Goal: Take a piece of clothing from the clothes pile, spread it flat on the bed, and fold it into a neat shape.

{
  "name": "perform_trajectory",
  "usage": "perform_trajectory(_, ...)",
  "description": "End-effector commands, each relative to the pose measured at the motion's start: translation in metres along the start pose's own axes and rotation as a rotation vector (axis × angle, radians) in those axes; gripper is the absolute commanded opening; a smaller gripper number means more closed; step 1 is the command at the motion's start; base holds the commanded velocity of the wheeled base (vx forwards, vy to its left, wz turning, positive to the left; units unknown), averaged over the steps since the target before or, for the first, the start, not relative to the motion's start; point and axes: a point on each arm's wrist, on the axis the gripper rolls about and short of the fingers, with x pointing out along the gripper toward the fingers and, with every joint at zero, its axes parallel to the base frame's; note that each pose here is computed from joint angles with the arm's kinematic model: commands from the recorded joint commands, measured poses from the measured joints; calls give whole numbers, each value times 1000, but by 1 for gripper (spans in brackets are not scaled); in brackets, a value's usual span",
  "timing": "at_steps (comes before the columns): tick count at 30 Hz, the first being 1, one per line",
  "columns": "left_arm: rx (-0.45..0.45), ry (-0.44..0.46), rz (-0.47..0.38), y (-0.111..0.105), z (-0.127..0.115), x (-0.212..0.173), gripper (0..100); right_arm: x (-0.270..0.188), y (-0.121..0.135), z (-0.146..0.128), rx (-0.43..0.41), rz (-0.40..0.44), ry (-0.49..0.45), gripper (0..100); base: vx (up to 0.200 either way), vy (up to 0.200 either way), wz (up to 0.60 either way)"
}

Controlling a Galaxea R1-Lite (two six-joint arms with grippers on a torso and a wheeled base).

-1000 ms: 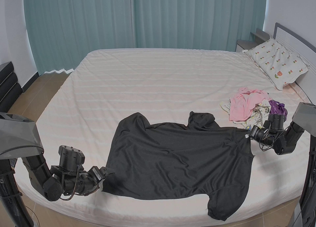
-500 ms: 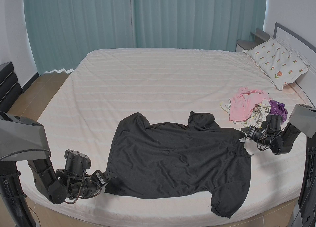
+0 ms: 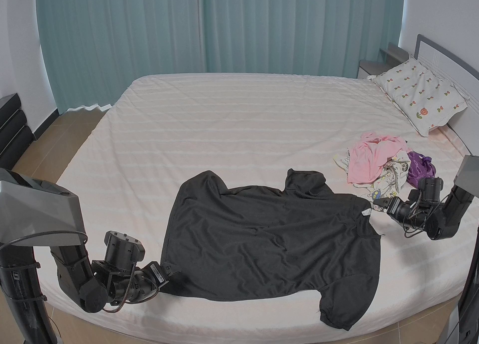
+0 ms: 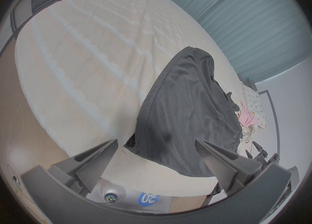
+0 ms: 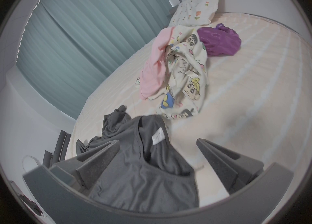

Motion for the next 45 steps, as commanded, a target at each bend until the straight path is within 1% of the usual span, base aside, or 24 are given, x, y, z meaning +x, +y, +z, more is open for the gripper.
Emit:
perform_trajectory(1, 3, 6, 10, 2, -2, 2, 100, -36, 12, -14, 36, 3, 38, 100, 0, 0, 0)
perform_trajectory(4, 3, 6, 10, 2, -2, 2, 100, -49, 18, -34, 83, -11, 98, 100, 0, 0, 0)
perform_trajectory(9, 3, 7, 11, 2, -2, 2, 100, -72, 26, -54, 236, -31, 157, 100, 0, 0, 0)
perform_trajectory(11, 6, 7, 9, 1, -2, 2, 100, -77, 25, -63, 267, -46, 187, 100, -100, 0, 0)
perform_trajectory(13, 6, 5, 8, 1, -2, 2, 100, -80, 22, -69, 281, -52, 208, 100, -200, 0, 0)
perform_trajectory(19, 11, 6, 8, -1, -3, 5, 100, -78, 18, -82, 275, -65, 235, 100, -200, 0, 0)
perform_trajectory(21, 13, 6, 7, -1, -4, 5, 100, -79, 18, -83, 274, -63, 233, 100, 0, 0, 0)
perform_trajectory(24, 25, -49, 29, -8, -2, 18, 100, -83, 18, -86, 273, -55, 228, 100, 0, 0, 0)
perform_trajectory(28, 32, -130, 59, -17, 3, 37, 100, -83, 22, -91, 258, -44, 244, 100, 0, 0, 0)
perform_trajectory(34, 45, -145, 27, -29, 3, 42, 100, -80, 26, -100, 234, -49, 272, 100, 0, 0, 0)
perform_trajectory(37, 51, -137, 38, -27, 1, 45, 100, -80, 27, -104, 225, -67, 275, 100, 0, 0, 0)
perform_trajectory(41, 64, -121, 61, -26, -3, 48, 100, -78, 26, -118, 191, -125, 295, 100, 0, 0, 0)
perform_trajectory(42, 64, -121, 61, -26, -3, 48, 100, -78, 26, -118, 191, -125, 295, 100, 0, 0, 0)
perform_trajectory(43, 80, -132, 72, -28, -1, 51, 100, -81, 27, -127, 157, -127, 321, 100, 0, 0, 0)
perform_trajectory(45, 87, -147, 91, -28, -1, 54, 100, -82, 28, -134, 119, -116, 333, 100, 0, 0, 0)
